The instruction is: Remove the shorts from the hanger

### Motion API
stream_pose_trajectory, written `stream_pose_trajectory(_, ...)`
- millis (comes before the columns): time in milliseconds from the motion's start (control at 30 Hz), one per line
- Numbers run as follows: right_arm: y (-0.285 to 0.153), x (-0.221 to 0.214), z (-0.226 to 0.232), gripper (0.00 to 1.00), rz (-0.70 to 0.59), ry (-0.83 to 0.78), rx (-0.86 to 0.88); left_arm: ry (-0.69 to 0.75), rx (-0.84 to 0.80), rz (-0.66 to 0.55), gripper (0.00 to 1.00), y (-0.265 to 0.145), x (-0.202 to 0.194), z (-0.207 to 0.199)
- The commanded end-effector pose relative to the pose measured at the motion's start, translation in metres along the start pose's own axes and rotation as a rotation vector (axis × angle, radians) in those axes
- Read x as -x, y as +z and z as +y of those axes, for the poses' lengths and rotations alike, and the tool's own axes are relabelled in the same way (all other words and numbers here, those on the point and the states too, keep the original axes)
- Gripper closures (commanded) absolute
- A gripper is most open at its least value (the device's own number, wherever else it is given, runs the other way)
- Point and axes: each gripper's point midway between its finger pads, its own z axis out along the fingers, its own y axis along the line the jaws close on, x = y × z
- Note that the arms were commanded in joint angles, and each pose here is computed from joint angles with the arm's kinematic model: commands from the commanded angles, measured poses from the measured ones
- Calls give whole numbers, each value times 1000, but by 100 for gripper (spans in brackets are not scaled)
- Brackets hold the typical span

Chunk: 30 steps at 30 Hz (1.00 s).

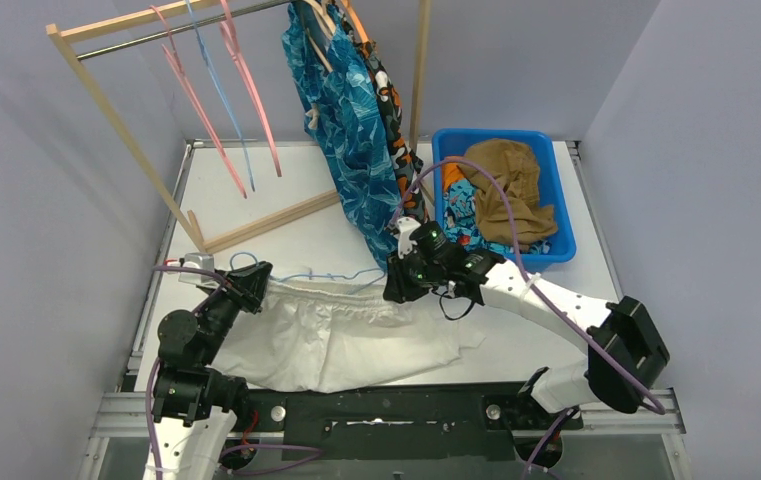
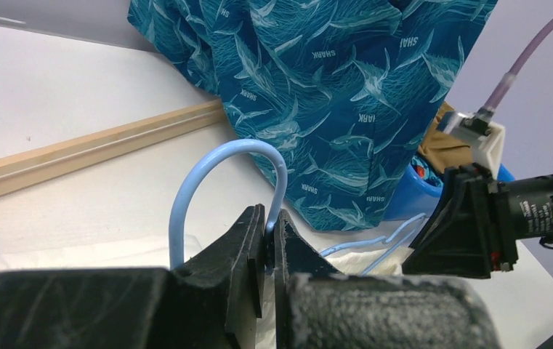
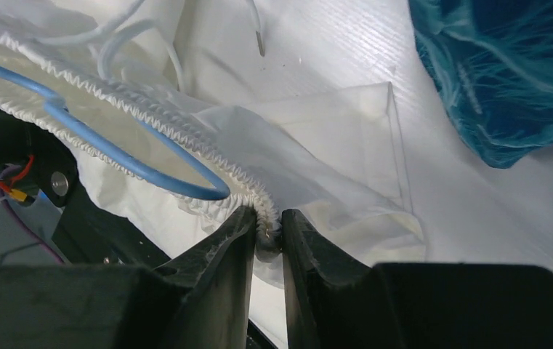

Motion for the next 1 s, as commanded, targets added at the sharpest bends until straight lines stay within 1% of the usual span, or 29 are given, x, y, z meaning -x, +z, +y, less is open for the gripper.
stream_pose_trajectory(0, -2, 19, 18, 79, -43, -48, 22, 30, -30, -77, 100, 1, 25, -10)
stream_pose_trajectory(133, -11, 33, 18, 79, -117, -55, -4, 28, -42, -57, 100, 3, 21, -11)
stream_pose_trajectory(200, -21, 41, 20, 76, -167, -69, -3, 27, -52, -46, 100, 4, 19, -13)
stream_pose_trajectory(300, -41, 50, 23, 66, -241, -94, 7, 26, -73, -26, 100, 6, 15, -16)
stream_pose_trajectory(433, -59, 54, 23, 48, -296, -125, 7, 23, -115, 2, 100, 8, 9, -22)
stream_pose_trajectory(533, -67, 55, 24, 40, -331, -170, 24, 18, -155, 18, 100, 9, 6, -28)
stream_pose_trajectory(667, -55, 28, 34, 31, -282, -302, 133, 8, -231, 43, 100, 9, 0, -39)
stream_pose_trajectory(733, -49, 12, 37, 30, -244, -375, 148, 2, -253, 55, 100, 9, -2, -43)
stream_pose_trajectory(800, -46, 7, 34, 30, -240, -413, 109, -2, -271, 63, 100, 9, -4, -46)
stream_pose_trajectory(900, -48, 8, 38, 31, -253, -417, 131, -8, -303, 77, 100, 8, -6, -51)
stream_pose_trajectory(967, -49, 8, 45, 34, -247, -422, 163, -11, -314, 86, 100, 8, -8, -52)
